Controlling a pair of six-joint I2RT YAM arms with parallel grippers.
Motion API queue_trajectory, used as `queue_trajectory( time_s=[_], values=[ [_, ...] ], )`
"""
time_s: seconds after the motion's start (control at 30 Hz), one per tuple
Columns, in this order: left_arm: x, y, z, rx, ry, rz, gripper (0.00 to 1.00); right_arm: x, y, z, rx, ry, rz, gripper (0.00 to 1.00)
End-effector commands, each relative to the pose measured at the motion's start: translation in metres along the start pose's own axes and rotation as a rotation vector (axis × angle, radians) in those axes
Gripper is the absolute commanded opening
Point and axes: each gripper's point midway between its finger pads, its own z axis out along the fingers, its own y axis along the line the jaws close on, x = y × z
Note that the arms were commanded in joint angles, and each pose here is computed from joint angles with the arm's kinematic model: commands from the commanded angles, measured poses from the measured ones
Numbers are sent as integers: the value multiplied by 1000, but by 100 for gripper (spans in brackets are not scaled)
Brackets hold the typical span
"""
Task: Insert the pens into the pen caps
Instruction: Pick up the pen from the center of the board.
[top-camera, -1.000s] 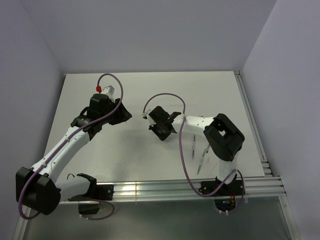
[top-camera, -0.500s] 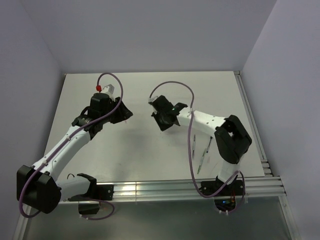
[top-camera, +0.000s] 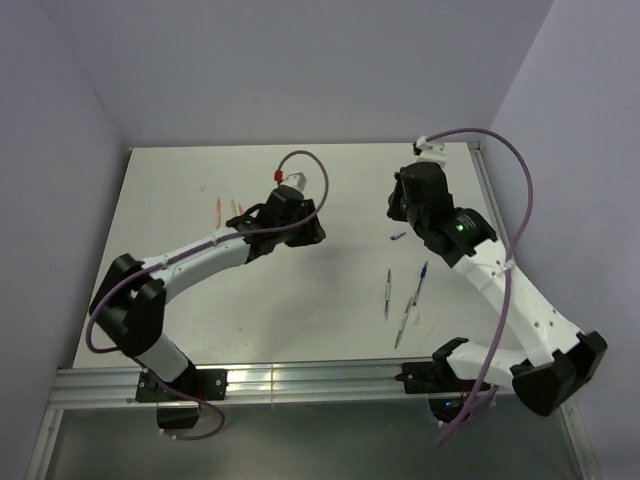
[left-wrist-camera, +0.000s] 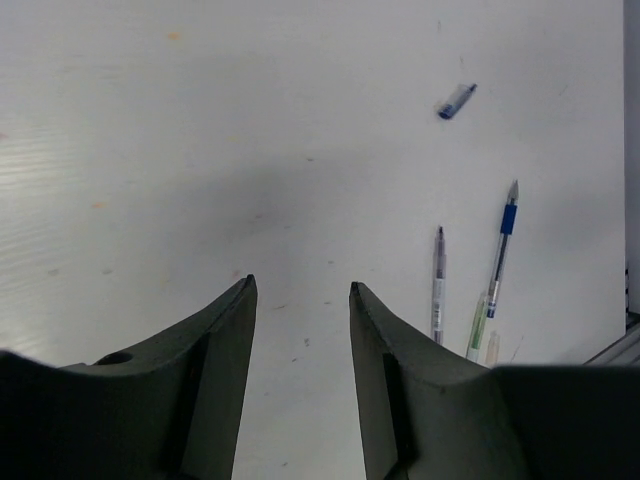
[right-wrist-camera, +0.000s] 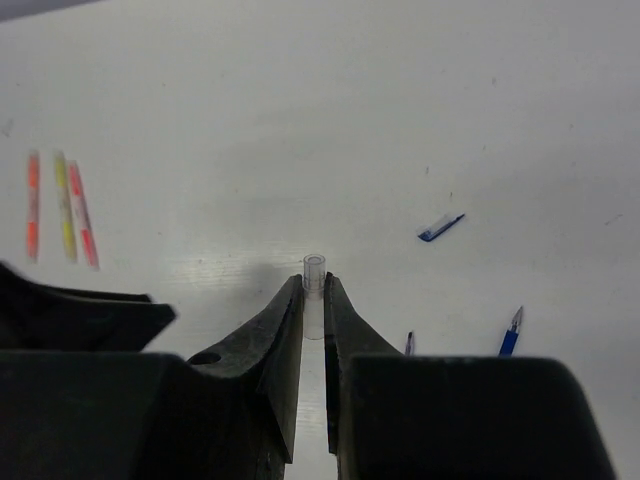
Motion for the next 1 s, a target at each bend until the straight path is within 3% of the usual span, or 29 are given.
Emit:
queue_trajectory(
  time_s=[0.0, 0.1, 0.43, 0.97],
  values=[
    [-5, -54, 21, 62, -59, 45, 47, -5, -15, -18, 35, -61, 83, 0],
    [27, -73, 50, 34, -3, 110, 49, -11, -27, -34, 56, -100, 110, 0],
    [99, -131, 91, -10, 63, 281, 48, -31, -51, -84, 54, -217, 157, 0],
    [157, -133, 106, -153, 133, 398, 46, -30, -50, -101, -14, -257, 157, 0]
  ],
)
